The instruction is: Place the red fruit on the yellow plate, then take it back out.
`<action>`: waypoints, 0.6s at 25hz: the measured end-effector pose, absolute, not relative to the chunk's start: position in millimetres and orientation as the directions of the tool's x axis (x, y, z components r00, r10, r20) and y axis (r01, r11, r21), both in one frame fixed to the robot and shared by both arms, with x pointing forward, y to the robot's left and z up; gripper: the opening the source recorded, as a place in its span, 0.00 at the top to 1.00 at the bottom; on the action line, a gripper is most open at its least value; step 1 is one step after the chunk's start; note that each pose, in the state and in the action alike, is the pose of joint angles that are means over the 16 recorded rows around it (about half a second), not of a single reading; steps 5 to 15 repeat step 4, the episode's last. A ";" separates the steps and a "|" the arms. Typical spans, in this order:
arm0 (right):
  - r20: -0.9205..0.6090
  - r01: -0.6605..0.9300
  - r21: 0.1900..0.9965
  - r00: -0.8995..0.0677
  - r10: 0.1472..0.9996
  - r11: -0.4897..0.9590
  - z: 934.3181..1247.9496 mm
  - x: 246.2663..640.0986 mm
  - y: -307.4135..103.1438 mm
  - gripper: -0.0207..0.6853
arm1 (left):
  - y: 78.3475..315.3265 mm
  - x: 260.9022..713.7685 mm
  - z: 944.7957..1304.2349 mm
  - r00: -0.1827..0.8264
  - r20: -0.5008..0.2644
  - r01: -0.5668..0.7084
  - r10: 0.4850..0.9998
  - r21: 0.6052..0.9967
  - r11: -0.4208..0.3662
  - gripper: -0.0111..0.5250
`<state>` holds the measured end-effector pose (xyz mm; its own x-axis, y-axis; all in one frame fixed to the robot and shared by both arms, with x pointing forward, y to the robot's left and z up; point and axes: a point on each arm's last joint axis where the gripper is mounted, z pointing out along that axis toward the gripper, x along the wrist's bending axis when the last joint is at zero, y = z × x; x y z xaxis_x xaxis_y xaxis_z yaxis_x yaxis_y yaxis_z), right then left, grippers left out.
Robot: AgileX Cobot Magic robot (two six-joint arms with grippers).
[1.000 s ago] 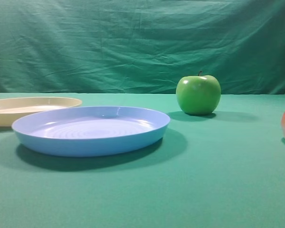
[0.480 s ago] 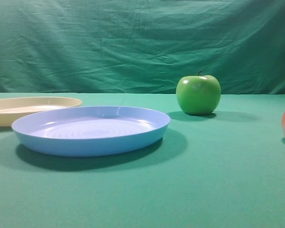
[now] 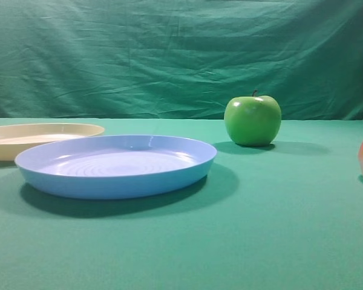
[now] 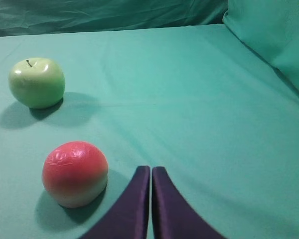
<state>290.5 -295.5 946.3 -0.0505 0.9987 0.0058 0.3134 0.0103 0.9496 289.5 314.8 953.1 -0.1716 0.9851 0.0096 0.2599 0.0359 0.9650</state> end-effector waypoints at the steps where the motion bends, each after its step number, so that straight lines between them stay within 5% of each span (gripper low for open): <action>1: 0.006 0.313 0.950 -0.051 0.999 0.010 946.3 290.5 -295.5 0.97 | 314.8 289.5 953.1 -0.172 0.010 0.260 0.985 0.965 0.036 0.98; 15: 0.006 0.313 0.950 -0.051 0.999 0.010 946.3 290.5 -295.5 0.97 | 314.8 289.5 953.1 -0.172 0.010 0.260 0.985 0.965 0.036 0.98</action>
